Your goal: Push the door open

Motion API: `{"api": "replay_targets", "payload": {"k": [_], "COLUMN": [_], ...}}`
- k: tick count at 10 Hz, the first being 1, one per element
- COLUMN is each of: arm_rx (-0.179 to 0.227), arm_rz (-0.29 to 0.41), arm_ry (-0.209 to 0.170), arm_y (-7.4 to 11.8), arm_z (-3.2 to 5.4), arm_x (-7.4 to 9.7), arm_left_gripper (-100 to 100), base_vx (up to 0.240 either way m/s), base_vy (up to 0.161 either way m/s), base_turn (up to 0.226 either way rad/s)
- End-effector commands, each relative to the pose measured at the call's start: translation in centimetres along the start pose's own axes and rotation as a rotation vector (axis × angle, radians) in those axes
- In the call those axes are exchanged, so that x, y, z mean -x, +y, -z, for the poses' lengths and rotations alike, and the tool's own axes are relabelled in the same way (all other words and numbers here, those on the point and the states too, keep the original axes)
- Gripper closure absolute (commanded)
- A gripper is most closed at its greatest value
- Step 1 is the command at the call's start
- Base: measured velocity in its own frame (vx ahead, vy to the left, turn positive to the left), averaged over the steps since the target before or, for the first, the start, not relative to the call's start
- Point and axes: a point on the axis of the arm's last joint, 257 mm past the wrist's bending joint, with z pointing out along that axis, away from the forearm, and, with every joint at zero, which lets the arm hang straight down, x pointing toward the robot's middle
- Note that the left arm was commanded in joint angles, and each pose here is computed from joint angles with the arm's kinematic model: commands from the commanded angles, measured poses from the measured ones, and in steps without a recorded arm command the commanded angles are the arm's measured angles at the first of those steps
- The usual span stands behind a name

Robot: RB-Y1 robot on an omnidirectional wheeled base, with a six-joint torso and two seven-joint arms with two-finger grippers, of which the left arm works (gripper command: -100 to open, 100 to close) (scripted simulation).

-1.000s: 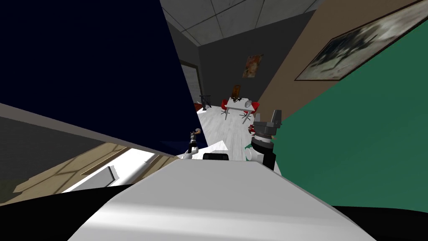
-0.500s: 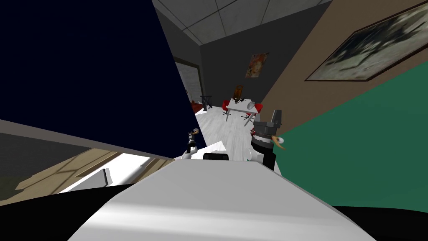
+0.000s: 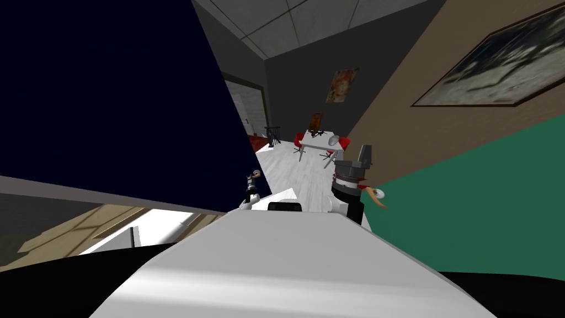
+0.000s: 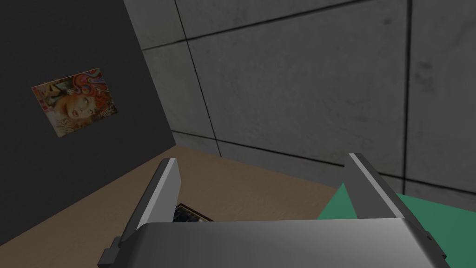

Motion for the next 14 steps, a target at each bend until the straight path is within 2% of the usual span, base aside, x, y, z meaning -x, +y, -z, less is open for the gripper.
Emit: {"api": "replay_targets", "payload": {"k": [1, 5, 9, 10, 11, 14], "arm_rx": [-0.013, -0.013, -0.009, -0.006, -0.008, -0.01], "arm_rz": [0.0, 0.005, 0.014, 0.007, 0.005, 0.006], "arm_ry": [-0.02, -0.082, -0.127, -0.133, -0.16, -0.201], "arm_y": [-0.6, -0.6, -0.4, -0.2, -0.3, -0.4], "arm_z": [-0.48, -0.51, -0.33, -0.13, -0.1, 0.04], "arm_x": [0.9, 3.3, 4.8, 5.5, 6.8, 8.4], "arm_left_gripper": [100, 100, 100, 100, 100, 100], "base_vx": [0.196, 0.209, 0.175, 0.067, 0.135, 0.183], "base_vy": [-0.028, -0.027, -0.023, -0.007, -0.002, 0.014], "base_turn": [0.025, 0.05, 0.039, 0.049, 0.047, 0.036]}}
